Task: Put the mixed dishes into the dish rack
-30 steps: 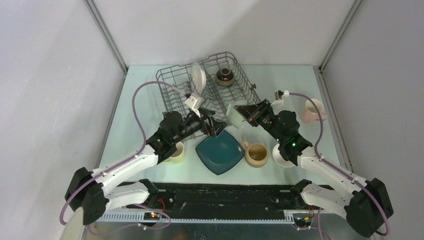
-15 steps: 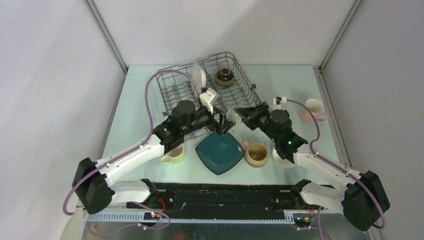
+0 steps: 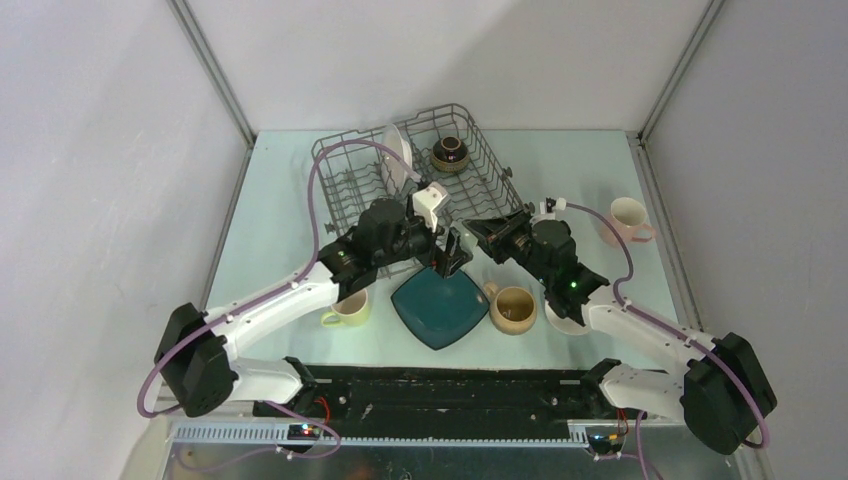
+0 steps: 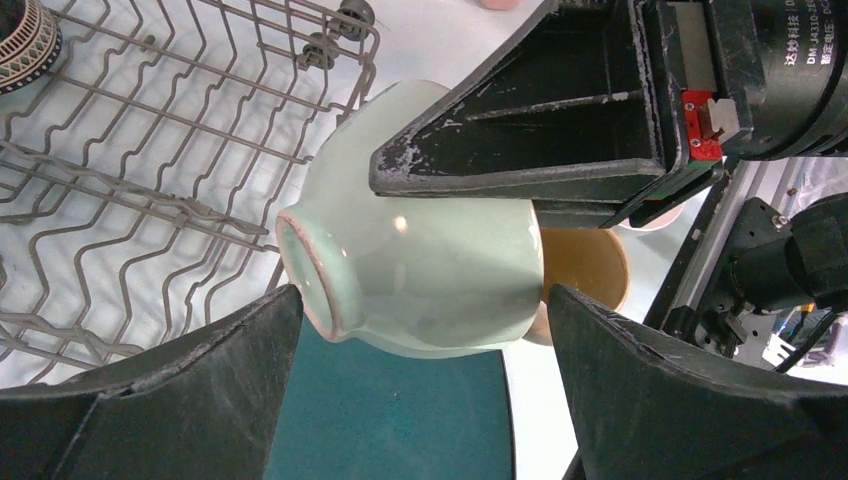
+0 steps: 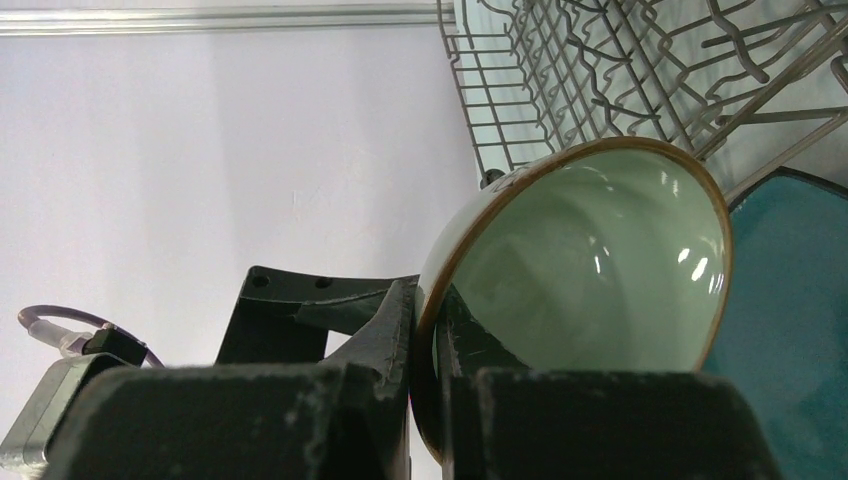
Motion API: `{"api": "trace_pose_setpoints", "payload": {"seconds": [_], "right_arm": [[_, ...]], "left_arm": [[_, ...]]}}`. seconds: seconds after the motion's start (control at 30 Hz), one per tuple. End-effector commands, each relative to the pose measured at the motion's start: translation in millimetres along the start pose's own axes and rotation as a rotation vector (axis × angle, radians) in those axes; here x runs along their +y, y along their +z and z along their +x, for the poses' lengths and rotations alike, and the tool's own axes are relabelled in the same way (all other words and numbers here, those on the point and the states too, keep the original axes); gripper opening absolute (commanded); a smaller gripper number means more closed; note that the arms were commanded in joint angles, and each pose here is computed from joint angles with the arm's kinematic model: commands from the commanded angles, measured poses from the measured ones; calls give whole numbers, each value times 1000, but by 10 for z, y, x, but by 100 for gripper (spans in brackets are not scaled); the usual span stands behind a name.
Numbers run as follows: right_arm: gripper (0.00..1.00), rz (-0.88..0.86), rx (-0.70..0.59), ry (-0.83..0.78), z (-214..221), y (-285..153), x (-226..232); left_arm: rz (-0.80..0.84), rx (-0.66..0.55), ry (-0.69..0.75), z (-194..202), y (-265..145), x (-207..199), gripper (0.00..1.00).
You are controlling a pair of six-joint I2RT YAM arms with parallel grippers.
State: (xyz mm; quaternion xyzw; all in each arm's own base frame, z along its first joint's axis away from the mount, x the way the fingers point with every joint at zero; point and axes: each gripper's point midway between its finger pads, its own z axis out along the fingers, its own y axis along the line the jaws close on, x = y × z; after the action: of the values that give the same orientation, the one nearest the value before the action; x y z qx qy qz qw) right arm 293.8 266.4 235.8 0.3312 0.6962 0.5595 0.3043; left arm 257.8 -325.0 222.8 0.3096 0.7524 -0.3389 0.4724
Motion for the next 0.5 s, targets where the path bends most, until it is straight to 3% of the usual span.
{"api": "trace_pose_setpoints", "payload": {"seconds": [0.0, 0.47], "right_arm": [[0, -202, -11, 49, -29, -57, 706], [0, -174, -44, 69, -83, -52, 654]], "left_arm": [[47, -9, 50, -127, 14, -124, 100], [-41, 40, 120, -61, 45, -129, 96]]}}
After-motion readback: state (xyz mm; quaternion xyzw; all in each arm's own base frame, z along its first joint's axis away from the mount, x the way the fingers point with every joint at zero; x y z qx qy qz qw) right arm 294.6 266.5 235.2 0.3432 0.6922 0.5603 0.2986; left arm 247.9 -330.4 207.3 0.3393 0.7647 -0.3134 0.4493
